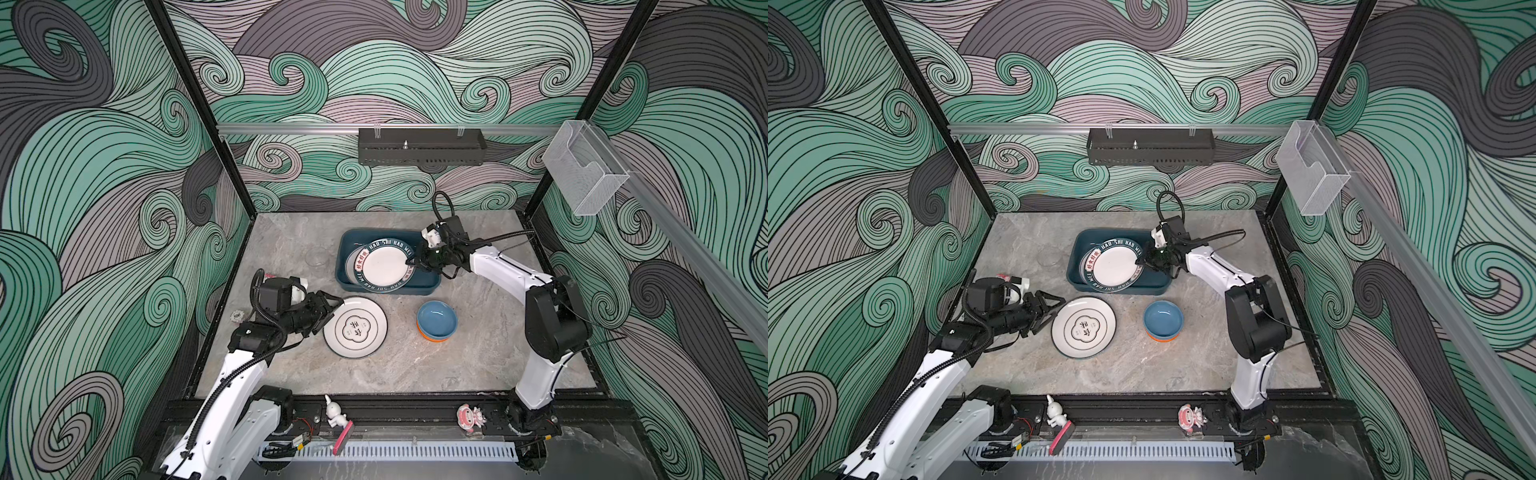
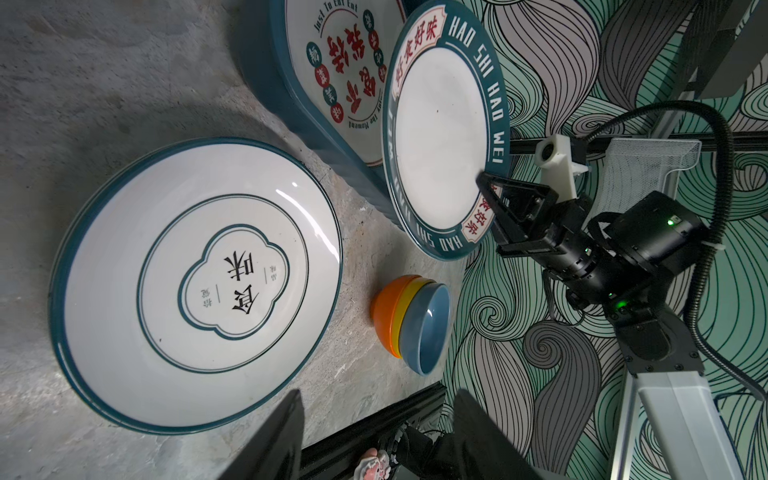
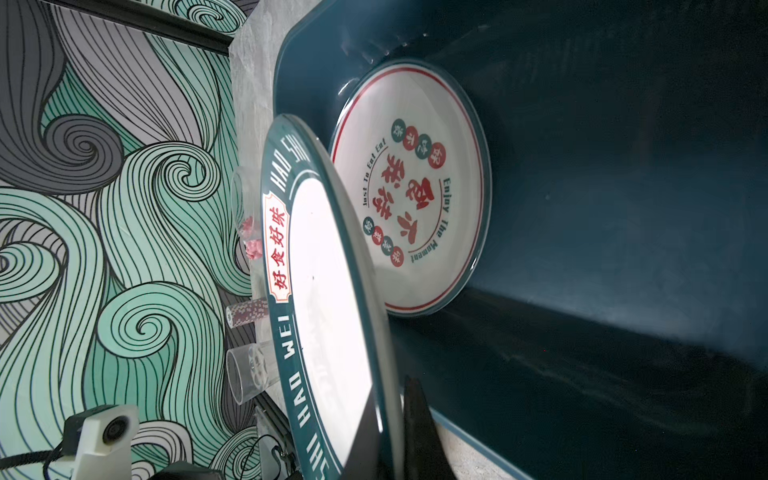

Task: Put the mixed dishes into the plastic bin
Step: 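Lower the teal-rimmed plate into the teal bin with the right gripper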

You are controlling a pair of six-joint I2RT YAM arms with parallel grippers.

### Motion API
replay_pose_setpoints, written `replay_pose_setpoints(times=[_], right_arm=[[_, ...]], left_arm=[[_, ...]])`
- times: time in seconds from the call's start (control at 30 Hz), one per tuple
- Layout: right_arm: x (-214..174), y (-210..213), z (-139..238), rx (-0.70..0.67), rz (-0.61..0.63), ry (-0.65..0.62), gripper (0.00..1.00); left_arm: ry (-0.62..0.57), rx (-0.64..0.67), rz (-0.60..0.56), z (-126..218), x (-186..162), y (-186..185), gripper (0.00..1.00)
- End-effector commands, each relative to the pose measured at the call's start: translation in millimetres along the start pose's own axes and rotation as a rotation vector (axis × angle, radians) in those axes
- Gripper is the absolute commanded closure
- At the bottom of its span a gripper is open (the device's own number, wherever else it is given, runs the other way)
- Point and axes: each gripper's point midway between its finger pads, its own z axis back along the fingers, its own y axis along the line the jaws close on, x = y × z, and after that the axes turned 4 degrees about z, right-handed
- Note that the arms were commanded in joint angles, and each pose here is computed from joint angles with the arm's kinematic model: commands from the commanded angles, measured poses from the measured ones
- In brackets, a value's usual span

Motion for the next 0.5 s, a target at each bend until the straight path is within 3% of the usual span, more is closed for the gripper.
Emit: replay_pose_setpoints(times=[0.0,0.47], right_arm=[[21.7,10.2,0.6,0.021,0.022,-0.052,0.99],[31.9,-9.0,-32.5,-0.013,-0.022,-0.029,0.99]], left_arm=[[0.006,0.016,-0.012,0.6,-4.9,6.3,0.40],[-0.018,0.024,-0.004,0.7,-3.1,11.6,0.40]])
